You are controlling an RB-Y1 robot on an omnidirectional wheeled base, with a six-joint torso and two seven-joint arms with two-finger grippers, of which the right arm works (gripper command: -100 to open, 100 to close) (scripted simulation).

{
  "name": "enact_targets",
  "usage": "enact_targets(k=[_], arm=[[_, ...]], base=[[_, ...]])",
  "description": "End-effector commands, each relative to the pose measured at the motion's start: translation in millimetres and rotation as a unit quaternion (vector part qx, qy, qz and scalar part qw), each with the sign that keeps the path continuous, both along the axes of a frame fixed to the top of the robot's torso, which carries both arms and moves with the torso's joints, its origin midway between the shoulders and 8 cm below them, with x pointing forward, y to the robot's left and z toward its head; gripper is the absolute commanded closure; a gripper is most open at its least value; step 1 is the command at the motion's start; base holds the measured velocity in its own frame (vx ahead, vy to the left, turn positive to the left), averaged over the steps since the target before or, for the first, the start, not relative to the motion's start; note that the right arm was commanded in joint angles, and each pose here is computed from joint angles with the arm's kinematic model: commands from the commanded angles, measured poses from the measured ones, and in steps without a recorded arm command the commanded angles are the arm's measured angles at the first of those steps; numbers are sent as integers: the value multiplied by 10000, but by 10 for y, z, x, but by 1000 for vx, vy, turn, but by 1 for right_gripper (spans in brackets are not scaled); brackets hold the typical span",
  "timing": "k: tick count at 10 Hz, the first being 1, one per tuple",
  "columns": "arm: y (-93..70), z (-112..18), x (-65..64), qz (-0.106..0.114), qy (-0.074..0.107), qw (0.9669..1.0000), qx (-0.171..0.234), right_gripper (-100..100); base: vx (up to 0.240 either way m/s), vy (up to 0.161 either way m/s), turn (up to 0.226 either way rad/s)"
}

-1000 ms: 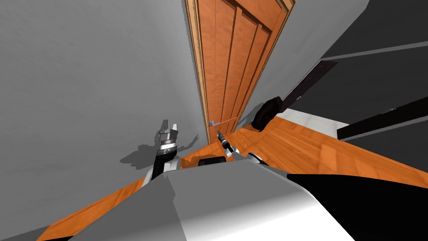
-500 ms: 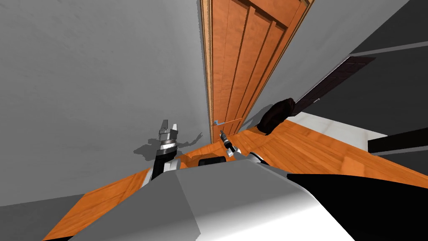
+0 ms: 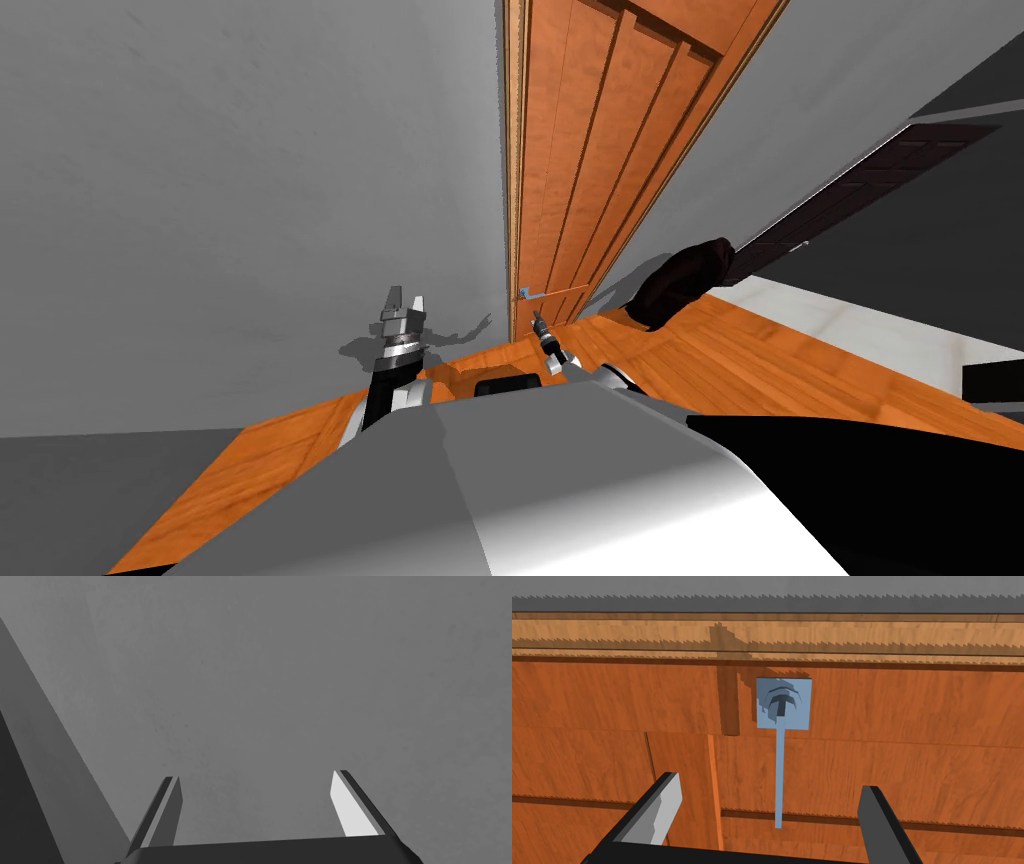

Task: Pull the door open

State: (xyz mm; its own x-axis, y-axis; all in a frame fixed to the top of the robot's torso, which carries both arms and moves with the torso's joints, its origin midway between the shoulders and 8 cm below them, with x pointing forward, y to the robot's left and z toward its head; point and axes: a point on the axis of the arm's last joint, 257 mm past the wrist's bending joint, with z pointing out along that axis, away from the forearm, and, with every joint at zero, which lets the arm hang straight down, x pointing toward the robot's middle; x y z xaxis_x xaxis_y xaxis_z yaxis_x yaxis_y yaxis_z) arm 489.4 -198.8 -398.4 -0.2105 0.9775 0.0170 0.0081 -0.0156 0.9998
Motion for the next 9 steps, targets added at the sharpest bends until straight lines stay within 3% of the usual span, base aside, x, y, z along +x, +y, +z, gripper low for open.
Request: enact_targets(k=[1,2,3,4,6,7,9], arm=[[-26,23,-3,-29,-25,10000,7,-100],[-262,17,-5,-278,-21,9996,7,-100],[-262,17,-5,-278,-21,9996,7,-100],[-214,129,53,-243,-160,9996,57,-100],[-262,17,-5,-278,-21,9996,7,-100],[-499,13,-16,-528,-19,9986,6,-100],[-470,86,23,-505,-110,9987,36,-100]], base=[[4,5,-19],[12,19,268],[13,10,148],[0,0,0],[0,0,0],[15,12,327],[15,2,51]])
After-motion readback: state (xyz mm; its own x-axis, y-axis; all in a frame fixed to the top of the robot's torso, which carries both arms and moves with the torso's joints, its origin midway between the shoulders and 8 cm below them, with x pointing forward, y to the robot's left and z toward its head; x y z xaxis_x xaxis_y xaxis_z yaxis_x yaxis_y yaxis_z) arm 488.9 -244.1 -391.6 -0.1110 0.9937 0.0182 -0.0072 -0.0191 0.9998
